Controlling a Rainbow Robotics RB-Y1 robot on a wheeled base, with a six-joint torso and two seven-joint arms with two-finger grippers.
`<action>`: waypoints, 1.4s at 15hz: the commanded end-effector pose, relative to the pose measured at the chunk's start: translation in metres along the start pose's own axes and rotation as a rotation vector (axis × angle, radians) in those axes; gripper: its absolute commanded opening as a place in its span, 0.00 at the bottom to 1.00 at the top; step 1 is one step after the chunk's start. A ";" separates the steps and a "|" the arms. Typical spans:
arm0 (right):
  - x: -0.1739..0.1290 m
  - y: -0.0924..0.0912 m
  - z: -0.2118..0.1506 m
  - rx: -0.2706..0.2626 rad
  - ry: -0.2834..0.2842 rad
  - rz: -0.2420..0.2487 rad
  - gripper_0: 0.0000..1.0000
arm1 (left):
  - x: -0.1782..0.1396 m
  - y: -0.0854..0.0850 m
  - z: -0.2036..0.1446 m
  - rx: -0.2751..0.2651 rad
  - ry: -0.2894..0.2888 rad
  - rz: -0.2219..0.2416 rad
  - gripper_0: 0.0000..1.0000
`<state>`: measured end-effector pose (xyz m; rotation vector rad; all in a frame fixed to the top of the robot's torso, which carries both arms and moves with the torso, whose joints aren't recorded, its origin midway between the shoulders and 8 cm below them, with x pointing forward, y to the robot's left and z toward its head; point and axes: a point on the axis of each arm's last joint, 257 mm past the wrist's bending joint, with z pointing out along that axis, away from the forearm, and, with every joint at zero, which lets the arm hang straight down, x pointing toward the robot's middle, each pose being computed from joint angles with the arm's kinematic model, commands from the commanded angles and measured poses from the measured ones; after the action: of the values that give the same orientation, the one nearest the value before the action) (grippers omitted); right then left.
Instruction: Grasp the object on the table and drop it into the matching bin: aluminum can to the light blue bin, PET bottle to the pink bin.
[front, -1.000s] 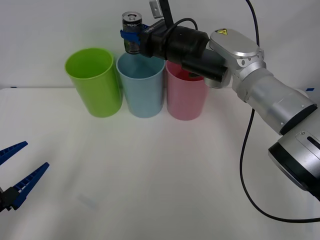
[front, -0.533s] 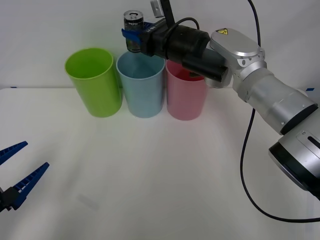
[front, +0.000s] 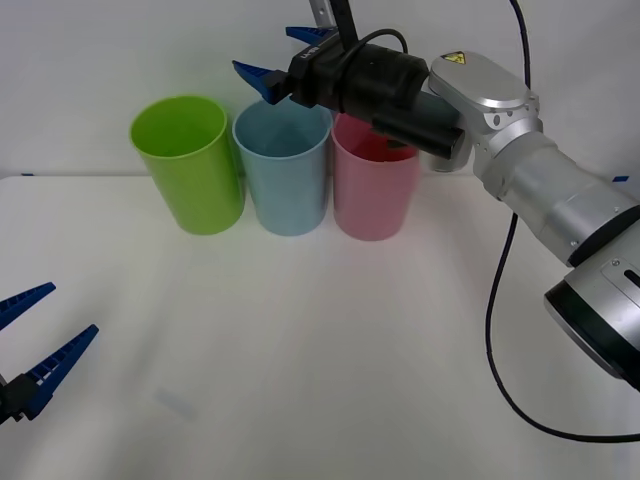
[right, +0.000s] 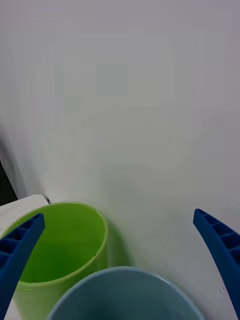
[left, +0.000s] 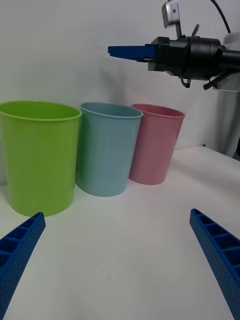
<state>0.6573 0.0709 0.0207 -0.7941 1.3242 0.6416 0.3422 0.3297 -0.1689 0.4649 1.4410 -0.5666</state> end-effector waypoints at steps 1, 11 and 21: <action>-0.004 -0.004 -0.012 -0.017 -0.011 0.012 1.00 | 0.000 0.000 0.000 0.000 0.000 0.000 1.00; 0.002 0.002 -0.101 -0.072 -0.020 0.010 1.00 | 0.000 0.000 0.000 0.000 0.000 0.000 1.00; 0.033 0.005 -0.206 -0.021 -0.003 -0.023 1.00 | 0.000 0.000 0.000 0.000 0.000 0.000 1.00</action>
<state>0.5423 -0.0876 -0.0224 -0.8257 1.3048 0.6472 0.3423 0.3297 -0.1689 0.4650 1.4409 -0.5666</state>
